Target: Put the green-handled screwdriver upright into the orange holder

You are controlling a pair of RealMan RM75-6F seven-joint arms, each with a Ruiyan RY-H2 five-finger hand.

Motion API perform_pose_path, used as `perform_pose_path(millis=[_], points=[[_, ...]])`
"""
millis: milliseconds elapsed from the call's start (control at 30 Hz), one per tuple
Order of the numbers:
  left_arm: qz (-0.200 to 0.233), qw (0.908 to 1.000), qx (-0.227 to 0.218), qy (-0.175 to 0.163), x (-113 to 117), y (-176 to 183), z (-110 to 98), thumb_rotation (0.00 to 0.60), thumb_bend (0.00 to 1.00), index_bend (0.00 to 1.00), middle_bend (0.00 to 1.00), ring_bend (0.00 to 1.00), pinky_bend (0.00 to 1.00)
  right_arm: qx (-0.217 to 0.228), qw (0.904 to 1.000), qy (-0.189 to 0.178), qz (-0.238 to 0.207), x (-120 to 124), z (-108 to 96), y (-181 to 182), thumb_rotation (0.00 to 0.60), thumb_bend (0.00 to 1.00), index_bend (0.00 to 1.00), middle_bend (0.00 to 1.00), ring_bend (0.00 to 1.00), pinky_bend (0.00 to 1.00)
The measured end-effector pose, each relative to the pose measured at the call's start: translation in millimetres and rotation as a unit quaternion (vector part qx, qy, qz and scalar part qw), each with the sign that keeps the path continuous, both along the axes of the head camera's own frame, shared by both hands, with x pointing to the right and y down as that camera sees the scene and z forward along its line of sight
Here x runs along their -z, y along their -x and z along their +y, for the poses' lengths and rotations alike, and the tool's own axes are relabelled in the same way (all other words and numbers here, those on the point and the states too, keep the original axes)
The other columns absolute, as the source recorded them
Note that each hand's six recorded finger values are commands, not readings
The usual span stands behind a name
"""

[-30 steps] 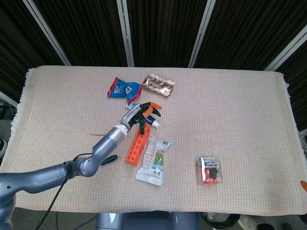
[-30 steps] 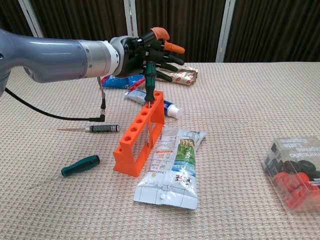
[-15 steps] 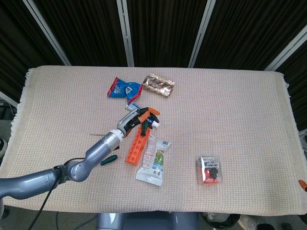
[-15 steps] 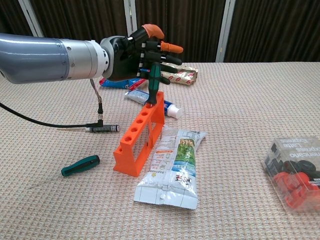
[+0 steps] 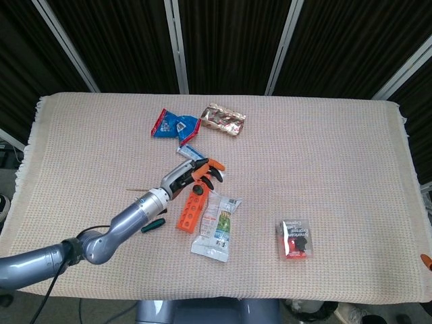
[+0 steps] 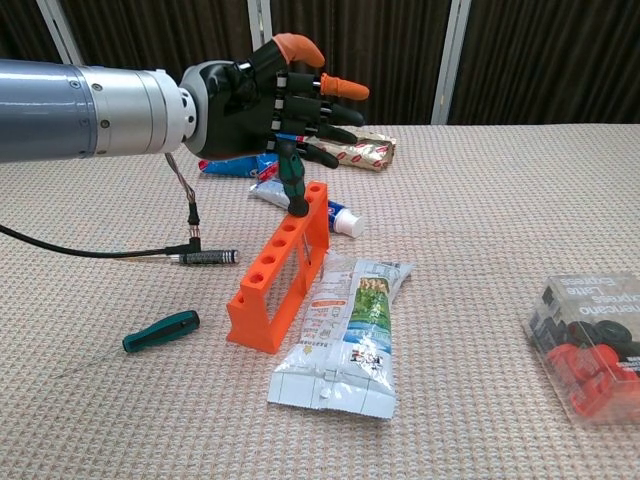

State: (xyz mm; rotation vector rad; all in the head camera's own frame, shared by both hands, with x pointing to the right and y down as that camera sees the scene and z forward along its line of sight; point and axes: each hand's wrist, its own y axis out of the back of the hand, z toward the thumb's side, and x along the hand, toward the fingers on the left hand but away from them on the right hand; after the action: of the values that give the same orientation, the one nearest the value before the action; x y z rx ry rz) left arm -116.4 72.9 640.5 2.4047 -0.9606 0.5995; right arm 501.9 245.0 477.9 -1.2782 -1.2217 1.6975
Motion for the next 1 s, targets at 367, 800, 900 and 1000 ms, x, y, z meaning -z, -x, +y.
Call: perform_pose_path(millis=[367, 800, 900, 1000], points=[[-0.012, 0.9972, 0.025, -0.069, 12.5, 11.9, -16.3, 0.186, 0.57, 0.31, 0.33, 0.15, 0.37, 0.002, 1.0000, 0.000, 0.001, 0.6, 0.0, 0.3, 0.600, 0.00, 0.22, 0.20, 0.03, 0.22], [-0.156, 0.9341, 0.028, -0.320, 57.6, 72.7, -37.6, 0.179, 0.53, 0.22, 0.08, 0.00, 0.00, 0.010, 0.9999, -0.001, 0.001, -0.8, -9.9, 0.7, 0.600, 0.00, 0.19, 0.20, 0.02, 0.22], [-0.236, 0.8993, 0.009, -0.368, 63.4, 101.8, -33.0, 0.180, 0.53, 0.23, 0.07, 0.00, 0.00, 0.015, 0.9999, -0.001, -0.003, -4.4, -13.7, 2.1, 0.600, 0.00, 0.16, 0.17, 0.01, 0.22], [-0.317, 0.8599, -0.002, -0.400, 68.9, 136.5, -23.9, 0.180, 0.52, 0.27, 0.07, 0.00, 0.00, 0.023, 0.9997, 0.003, -0.007, -10.2, -18.7, 5.2, 0.600, 0.00, 0.14, 0.11, 0.00, 0.21]])
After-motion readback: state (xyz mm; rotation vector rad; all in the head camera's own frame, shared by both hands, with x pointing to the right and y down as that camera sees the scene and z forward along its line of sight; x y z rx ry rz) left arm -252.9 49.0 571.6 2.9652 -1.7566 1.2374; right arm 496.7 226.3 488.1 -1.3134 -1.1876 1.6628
